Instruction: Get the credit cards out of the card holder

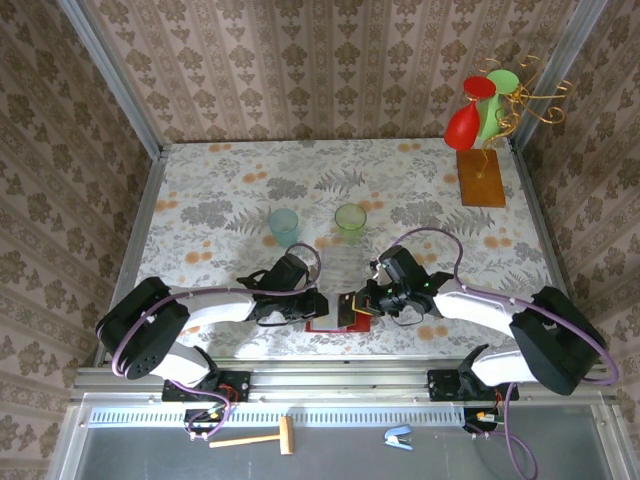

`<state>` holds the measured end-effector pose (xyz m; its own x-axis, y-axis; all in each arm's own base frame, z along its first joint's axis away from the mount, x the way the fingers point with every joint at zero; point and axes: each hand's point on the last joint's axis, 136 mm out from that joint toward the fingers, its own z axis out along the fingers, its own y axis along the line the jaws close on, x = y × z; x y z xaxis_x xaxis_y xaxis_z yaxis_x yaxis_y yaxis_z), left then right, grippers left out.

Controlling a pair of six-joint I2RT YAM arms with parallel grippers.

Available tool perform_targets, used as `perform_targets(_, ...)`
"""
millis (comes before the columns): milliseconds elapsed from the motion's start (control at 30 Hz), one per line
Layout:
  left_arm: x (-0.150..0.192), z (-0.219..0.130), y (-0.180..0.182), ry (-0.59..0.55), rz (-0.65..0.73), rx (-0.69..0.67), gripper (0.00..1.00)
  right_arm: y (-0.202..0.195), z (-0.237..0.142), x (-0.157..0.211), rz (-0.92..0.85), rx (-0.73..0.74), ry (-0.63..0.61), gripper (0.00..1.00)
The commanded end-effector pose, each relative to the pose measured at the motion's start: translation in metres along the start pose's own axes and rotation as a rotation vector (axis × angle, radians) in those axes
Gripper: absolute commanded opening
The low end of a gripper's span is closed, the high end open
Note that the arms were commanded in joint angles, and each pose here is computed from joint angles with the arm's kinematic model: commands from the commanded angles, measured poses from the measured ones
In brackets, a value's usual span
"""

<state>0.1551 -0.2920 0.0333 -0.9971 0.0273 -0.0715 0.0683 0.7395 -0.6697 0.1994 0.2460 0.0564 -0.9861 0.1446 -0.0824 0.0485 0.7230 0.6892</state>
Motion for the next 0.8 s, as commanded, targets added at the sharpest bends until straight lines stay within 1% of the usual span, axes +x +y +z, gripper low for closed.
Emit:
perform_targets(0, 0.000, -0.003, 0.002, 0.012, 0.004, -0.026, 0.19, -0.011, -0.012, 0.000, -0.036, 0.083, -0.008, 0.03)
perform_targets(167, -0.004, -0.010, -0.004, -0.002, 0.011, -0.016, 0.20, -0.002, -0.026, -0.003, -0.137, 0.103, -0.010, 0.02)
perform_targets(300, -0.010, -0.017, -0.008, -0.024, 0.015, -0.005, 0.21, 0.011, -0.033, -0.005, -0.262, 0.094, 0.018, 0.00)
perform_targets(500, -0.023, -0.029, -0.014, -0.066, 0.024, 0.013, 0.26, 0.026, -0.049, -0.010, -0.519, 0.124, 0.044, 0.00)
perform_targets(767, -0.040, -0.055, 0.002, -0.166, -0.004, 0.009, 0.27, 0.037, -0.066, -0.022, -0.875, 0.194, 0.084, 0.00)
